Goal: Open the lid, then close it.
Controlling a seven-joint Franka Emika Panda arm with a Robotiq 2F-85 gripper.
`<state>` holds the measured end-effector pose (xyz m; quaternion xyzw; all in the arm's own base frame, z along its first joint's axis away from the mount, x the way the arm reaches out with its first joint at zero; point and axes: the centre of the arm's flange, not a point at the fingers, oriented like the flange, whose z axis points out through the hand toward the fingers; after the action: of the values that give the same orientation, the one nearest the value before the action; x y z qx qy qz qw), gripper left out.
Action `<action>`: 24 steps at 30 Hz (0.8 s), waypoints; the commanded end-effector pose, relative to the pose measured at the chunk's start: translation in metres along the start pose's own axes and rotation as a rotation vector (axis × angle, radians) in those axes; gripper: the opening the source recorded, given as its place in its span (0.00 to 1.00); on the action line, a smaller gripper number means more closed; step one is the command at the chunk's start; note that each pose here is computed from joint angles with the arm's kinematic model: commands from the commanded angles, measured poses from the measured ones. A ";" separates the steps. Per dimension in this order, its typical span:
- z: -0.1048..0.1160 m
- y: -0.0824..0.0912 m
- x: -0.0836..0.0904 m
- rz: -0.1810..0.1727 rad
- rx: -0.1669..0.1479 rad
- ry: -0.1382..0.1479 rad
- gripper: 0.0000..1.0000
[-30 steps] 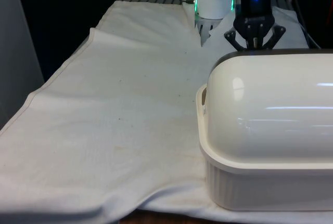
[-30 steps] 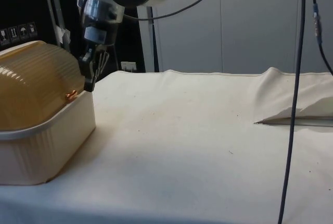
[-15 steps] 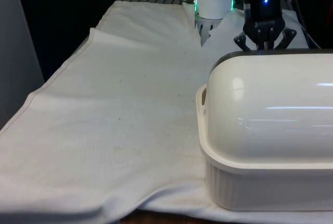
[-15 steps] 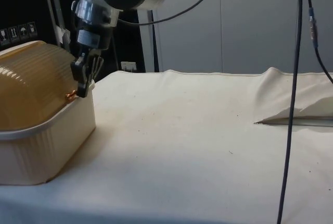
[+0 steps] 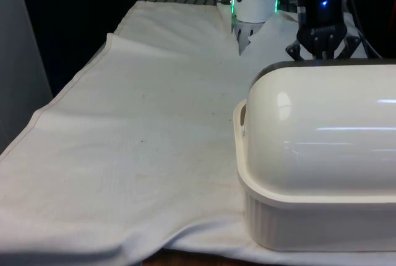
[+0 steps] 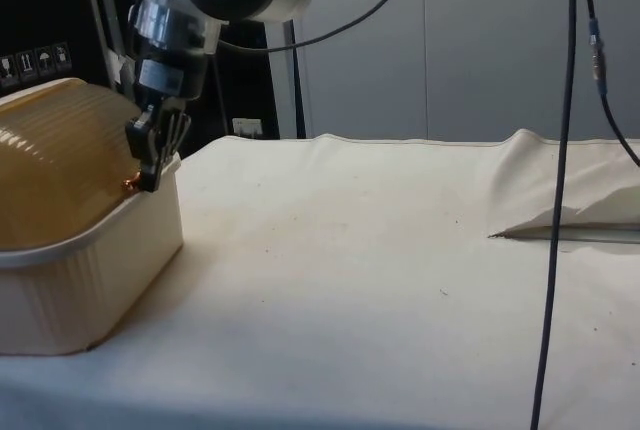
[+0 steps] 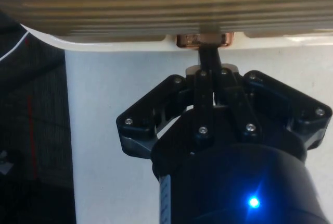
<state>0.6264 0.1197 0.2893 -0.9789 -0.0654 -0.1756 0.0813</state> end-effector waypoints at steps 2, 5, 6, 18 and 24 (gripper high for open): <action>0.000 -0.002 0.006 0.003 0.014 0.010 0.00; -0.006 -0.003 0.010 0.001 0.014 0.020 0.00; -0.007 -0.003 0.011 0.001 0.015 0.024 0.00; -0.028 -0.002 0.030 -0.003 0.014 0.072 0.00; -0.037 -0.001 0.040 -0.006 0.014 0.095 0.00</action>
<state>0.6515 0.1162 0.3372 -0.9689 -0.0646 -0.2235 0.0843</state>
